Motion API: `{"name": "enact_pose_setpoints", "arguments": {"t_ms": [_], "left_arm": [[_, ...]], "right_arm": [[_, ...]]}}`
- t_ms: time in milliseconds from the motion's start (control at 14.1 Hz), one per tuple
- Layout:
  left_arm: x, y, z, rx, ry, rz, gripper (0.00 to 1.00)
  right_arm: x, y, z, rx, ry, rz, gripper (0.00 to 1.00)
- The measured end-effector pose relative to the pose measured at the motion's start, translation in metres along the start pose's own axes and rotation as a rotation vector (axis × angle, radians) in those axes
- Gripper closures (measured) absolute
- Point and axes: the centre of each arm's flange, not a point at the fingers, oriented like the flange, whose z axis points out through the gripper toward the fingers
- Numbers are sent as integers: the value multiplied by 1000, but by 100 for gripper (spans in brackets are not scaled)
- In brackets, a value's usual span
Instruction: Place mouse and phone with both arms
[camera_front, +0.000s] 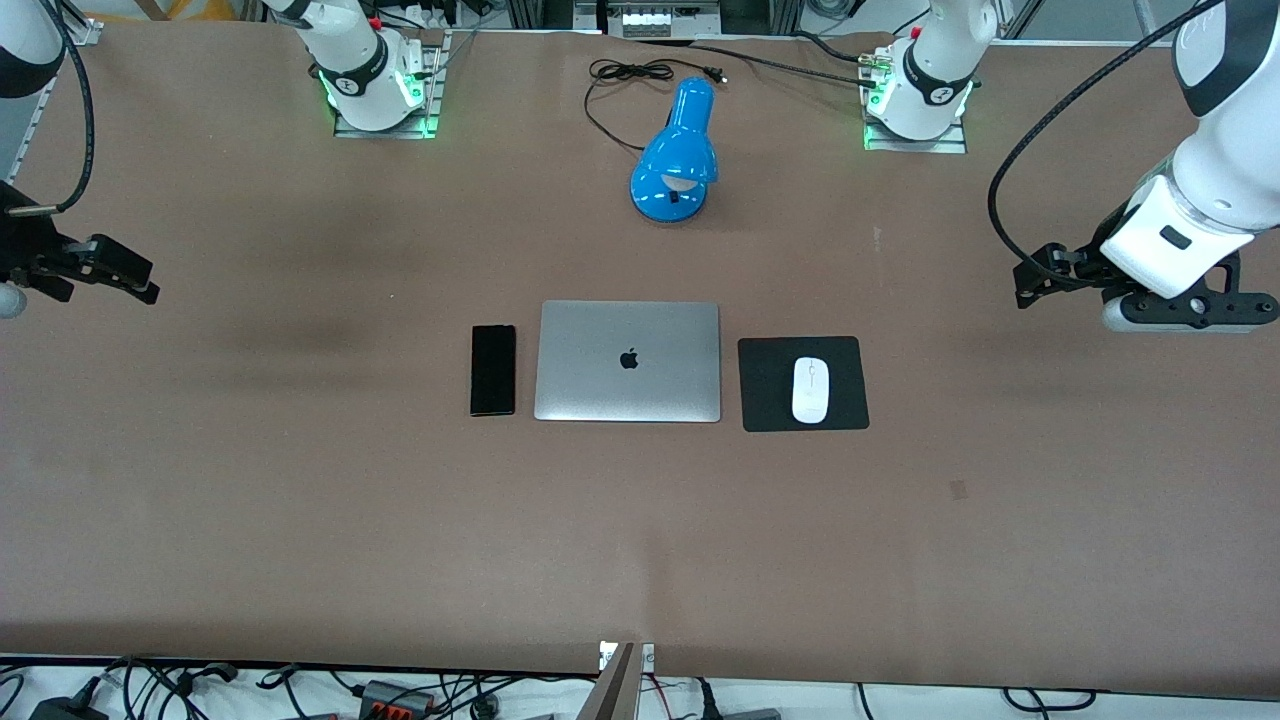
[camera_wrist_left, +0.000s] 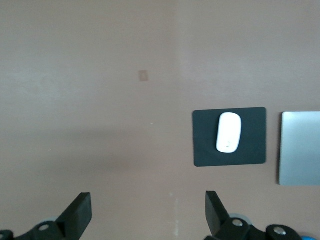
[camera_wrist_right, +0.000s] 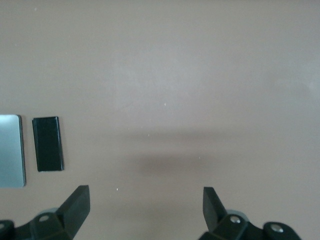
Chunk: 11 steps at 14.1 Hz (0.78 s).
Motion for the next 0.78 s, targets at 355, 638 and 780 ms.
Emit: {"name": "enact_pose_setpoints", "arguments": {"t_ms": [355,638,780], "left_arm": [[-1,0,-2,1,2,-11,0],[-7,10,-4,6,-18,-12,0],[-8,12,-5,6,-17,-15,0]], "right_arm": [[-2,-2,-2,1,-8,-3,0],[-5,-2,-7,1,-6,-8,0],[-6,-2,-7,1,-13,-31,0]]}}
